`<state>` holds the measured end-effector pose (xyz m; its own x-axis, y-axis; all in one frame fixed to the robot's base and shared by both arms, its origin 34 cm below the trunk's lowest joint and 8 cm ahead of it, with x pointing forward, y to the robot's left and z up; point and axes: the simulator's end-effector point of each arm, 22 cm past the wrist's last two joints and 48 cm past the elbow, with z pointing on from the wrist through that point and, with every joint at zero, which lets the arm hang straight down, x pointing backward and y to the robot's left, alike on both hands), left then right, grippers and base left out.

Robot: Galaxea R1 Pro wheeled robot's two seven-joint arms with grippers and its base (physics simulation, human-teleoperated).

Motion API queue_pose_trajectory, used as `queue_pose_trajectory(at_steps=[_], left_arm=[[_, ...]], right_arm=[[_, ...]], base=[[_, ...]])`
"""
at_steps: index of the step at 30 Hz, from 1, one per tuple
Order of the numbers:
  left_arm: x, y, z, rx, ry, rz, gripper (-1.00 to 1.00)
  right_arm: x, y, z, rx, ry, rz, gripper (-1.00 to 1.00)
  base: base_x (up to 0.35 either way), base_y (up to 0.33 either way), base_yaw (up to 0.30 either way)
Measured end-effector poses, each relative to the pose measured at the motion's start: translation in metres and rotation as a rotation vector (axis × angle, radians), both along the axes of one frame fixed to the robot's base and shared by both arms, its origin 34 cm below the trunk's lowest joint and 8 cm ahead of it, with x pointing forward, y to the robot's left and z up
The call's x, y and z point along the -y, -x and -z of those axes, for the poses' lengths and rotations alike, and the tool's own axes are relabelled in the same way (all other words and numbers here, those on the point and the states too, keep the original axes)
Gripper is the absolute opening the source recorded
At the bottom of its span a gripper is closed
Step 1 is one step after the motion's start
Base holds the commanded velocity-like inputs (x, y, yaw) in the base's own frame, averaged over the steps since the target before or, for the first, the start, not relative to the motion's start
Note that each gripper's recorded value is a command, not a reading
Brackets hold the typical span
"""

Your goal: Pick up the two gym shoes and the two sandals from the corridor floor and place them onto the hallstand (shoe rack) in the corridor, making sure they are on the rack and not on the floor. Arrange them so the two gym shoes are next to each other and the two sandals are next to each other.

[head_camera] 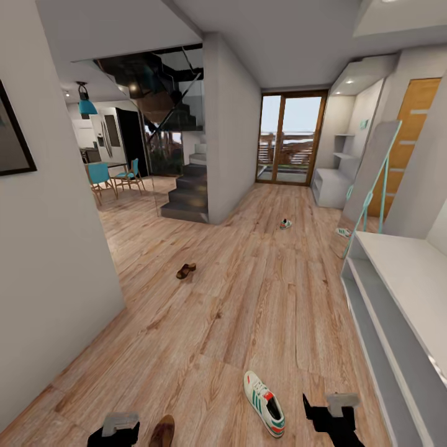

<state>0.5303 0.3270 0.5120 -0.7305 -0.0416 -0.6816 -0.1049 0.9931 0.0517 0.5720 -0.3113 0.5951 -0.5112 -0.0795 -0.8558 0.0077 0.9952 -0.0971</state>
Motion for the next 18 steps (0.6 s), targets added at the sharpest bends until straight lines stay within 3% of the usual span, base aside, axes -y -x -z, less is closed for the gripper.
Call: queue_pose_trajectory(at_steps=[1,5,8,18], left_arm=[[0.001,-0.013,-0.004,0.002,0.002,0.0,1.0],[0.002,-0.036,-0.008,0.013,0.006,0.0,1.0],[0.002,-0.044,-0.007,0.02,0.007,-0.001,1.0],[0.003,-0.046,0.01,0.023,0.01,-0.002,1.0]], right_arm=[[0.0,-0.023,-0.015,0.04,0.001,-0.001,1.0],[0.0,-0.063,-0.037,0.095,0.001,0.001,1.0],[0.001,-0.08,-0.042,0.088,-0.001,0.008,1.0],[0.002,-0.085,-0.018,0.025,-0.009,0.013,1.0]], base=[[0.0,0.0,0.0],[0.0,0.0,0.0],[0.0,0.0,0.0],[0.0,0.0,0.0]])
